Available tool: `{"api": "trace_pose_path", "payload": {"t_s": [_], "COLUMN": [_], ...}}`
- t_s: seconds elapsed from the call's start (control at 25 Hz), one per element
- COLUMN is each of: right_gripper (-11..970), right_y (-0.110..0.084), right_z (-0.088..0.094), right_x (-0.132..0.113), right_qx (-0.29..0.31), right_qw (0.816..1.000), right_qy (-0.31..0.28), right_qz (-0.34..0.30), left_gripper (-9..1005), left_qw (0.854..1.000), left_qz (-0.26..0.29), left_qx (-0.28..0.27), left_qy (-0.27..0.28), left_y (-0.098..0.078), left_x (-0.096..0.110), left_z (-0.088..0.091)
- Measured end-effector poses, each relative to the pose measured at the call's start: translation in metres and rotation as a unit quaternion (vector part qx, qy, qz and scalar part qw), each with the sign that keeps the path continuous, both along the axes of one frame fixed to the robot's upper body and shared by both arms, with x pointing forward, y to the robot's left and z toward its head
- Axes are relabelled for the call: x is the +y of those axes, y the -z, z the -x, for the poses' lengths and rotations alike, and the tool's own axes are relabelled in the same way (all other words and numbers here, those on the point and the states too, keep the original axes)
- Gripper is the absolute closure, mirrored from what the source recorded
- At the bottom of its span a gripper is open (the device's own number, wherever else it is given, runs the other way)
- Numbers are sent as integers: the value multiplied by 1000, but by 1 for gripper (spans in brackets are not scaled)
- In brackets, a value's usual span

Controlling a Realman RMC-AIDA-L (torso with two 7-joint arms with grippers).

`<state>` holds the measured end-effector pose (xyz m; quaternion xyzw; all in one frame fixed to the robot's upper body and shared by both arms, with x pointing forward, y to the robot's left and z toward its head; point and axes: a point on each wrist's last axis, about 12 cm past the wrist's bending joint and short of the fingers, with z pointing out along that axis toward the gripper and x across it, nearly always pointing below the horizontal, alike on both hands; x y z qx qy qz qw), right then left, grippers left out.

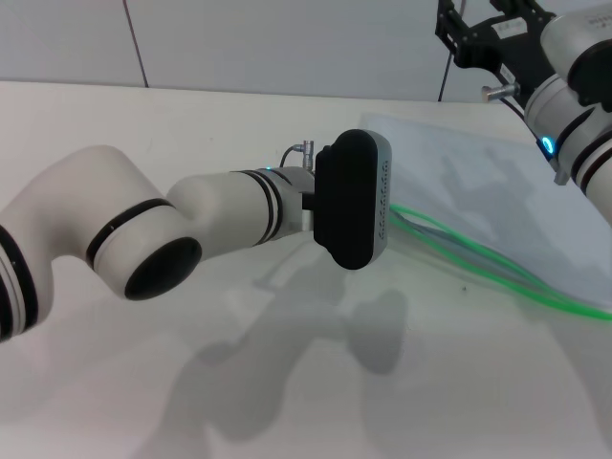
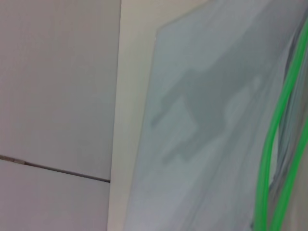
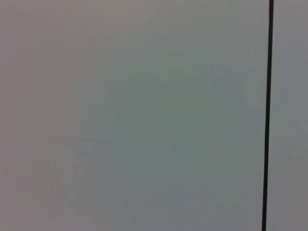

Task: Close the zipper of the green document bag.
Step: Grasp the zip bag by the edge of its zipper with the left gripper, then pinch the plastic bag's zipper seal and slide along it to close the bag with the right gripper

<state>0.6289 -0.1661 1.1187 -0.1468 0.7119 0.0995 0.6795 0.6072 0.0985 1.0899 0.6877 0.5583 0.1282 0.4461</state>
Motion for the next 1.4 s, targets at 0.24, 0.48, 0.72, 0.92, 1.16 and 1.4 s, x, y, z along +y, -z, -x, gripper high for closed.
{"api": "trace_pose_path", "payload": {"t_s": [0.24, 0.48, 0.72, 0.92, 1.16, 1.4], "right_gripper": [338, 344, 349, 354, 359, 365], "right_y": [0, -3, -10, -22, -39, -53], "right_z": [1, 4, 10, 10, 9, 7], "right_x": [3, 9, 5, -6, -8, -14], "right_qx": [0, -6, -4, 11, 24, 40], "right_qw": [1000, 1000, 1000, 999, 999, 998], "right_qy": [-5, -16, -17, -14, -41, -55], "right_qz": [1, -1, -17, -29, -13, -1], "left_gripper": [735, 861, 913, 938, 943, 943], "left_qw": [1000, 1000, 999, 997, 995, 991], "left_qz": [4, 10, 47, 74, 95, 120], "left_qx": [-4, -4, -13, -21, -29, -48], "left_qy": [0, -4, -11, -15, -22, -27], "left_y": [0, 1, -1, -6, -7, -12], "left_x": [0, 2, 3, 5, 9, 14], "left_z": [-1, -1, 4, 9, 13, 17]}}
